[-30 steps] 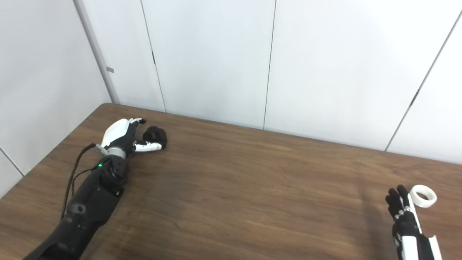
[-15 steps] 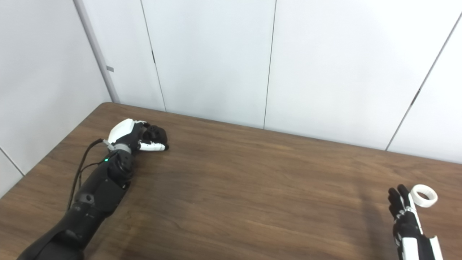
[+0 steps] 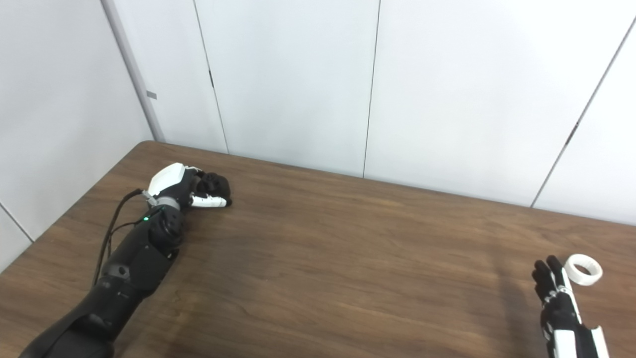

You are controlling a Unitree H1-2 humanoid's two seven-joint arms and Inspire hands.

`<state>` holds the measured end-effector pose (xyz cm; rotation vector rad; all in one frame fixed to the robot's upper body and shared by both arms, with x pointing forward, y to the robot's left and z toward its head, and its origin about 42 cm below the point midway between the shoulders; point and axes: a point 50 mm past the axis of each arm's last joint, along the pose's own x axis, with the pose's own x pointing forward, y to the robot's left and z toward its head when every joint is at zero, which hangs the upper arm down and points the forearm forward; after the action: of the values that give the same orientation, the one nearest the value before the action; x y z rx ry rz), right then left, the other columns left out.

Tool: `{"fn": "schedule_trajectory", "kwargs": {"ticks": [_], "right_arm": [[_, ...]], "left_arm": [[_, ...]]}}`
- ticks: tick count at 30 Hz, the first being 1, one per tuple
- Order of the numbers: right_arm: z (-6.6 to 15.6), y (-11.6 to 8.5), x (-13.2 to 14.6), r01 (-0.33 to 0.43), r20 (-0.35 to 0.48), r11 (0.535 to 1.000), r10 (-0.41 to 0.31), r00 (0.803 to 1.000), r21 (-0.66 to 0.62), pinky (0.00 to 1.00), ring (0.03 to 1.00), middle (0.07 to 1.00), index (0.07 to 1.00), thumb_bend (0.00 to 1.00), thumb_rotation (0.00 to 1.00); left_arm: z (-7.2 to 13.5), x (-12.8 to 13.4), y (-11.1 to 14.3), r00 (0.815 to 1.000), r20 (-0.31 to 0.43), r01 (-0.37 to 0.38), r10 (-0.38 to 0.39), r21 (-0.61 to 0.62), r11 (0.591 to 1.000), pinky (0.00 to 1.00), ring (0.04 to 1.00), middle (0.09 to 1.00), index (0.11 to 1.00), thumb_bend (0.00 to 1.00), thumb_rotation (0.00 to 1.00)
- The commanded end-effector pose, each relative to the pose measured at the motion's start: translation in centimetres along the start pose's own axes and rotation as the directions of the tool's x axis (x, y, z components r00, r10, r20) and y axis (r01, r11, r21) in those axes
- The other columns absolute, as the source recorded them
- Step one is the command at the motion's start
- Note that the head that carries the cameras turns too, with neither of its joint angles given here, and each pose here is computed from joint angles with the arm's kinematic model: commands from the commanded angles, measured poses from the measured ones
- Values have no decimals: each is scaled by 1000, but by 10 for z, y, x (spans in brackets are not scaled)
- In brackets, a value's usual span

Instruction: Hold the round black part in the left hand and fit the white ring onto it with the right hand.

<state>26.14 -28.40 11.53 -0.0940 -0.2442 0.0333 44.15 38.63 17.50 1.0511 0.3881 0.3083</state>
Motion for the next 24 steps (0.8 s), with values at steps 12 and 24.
{"fn": "schedule_trajectory", "kwargs": {"ticks": [12,24], "right_arm": [[-40,14,-51,44,-187,997,-32,982,60,1000,950,953,969,529,1000],[-38,14,-52,42,-196,997,-29,980,64,1000,950,953,970,545,1000]], "left_arm": [[8,10,35,996,23,-86,86,24,996,1000,993,932,760,853,339],[9,9,34,988,86,-125,131,-76,989,999,948,856,522,572,78]]}}
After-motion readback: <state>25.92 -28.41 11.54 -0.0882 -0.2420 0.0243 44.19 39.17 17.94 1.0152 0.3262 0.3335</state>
